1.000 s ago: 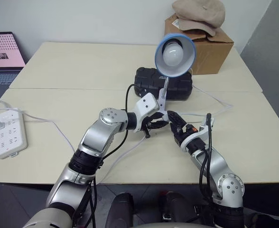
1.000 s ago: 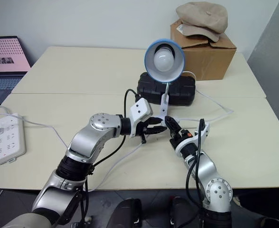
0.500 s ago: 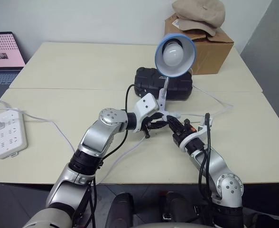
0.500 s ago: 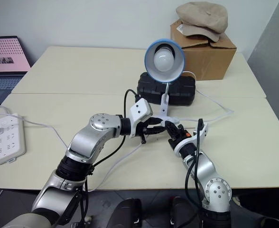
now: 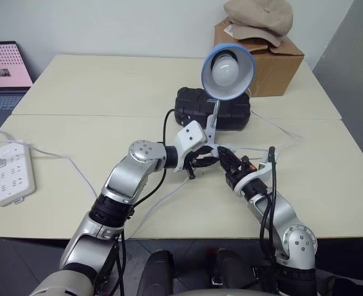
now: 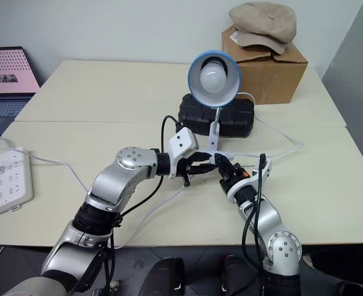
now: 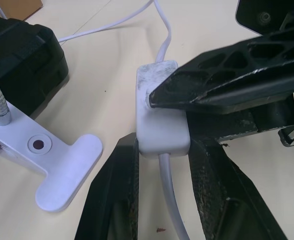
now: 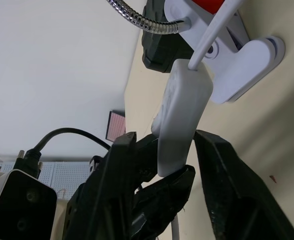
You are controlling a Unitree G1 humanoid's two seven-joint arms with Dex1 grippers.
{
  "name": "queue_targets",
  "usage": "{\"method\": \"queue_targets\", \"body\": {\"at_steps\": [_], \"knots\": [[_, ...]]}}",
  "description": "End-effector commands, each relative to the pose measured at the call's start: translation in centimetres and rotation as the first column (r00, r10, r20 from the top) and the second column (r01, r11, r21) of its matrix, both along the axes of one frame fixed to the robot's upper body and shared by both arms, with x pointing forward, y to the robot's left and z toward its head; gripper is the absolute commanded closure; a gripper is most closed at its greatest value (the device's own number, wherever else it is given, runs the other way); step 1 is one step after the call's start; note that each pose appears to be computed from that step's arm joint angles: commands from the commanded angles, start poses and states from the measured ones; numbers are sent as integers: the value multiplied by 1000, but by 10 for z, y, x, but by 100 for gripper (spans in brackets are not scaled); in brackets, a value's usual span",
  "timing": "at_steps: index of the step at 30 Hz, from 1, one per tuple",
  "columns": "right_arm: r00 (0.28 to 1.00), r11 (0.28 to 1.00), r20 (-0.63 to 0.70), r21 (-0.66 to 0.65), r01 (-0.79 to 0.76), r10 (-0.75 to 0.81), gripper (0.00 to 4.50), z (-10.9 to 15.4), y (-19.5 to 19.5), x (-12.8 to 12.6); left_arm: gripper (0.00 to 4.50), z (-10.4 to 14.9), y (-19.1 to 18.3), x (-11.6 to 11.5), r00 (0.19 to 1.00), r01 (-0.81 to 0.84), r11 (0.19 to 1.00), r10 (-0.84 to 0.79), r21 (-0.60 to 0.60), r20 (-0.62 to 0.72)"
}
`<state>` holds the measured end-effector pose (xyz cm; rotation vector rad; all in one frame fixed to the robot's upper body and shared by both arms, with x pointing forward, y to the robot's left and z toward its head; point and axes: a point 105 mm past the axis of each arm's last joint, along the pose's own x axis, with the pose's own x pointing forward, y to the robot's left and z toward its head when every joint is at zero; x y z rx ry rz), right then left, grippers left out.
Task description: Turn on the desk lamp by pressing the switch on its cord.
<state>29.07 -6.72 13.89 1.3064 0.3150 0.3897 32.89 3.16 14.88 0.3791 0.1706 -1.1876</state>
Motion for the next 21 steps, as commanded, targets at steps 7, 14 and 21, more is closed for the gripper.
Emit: {"method": "queue_targets", "body": {"at_steps": [7, 14, 21], "knots": [[999, 999, 39, 31, 23, -24, 230, 12, -4, 1, 341, 17, -5, -3, 998, 31, 999, -29, -29, 64], [999, 999, 21, 34, 37, -38, 230, 9, -6, 3, 341, 16, -5, -4, 997, 32, 999, -30, -28, 64], [999, 999, 10, 27, 38, -39, 230, 7, -6, 2, 341, 16, -5, -4, 997, 32, 999, -30, -29, 65]]}}
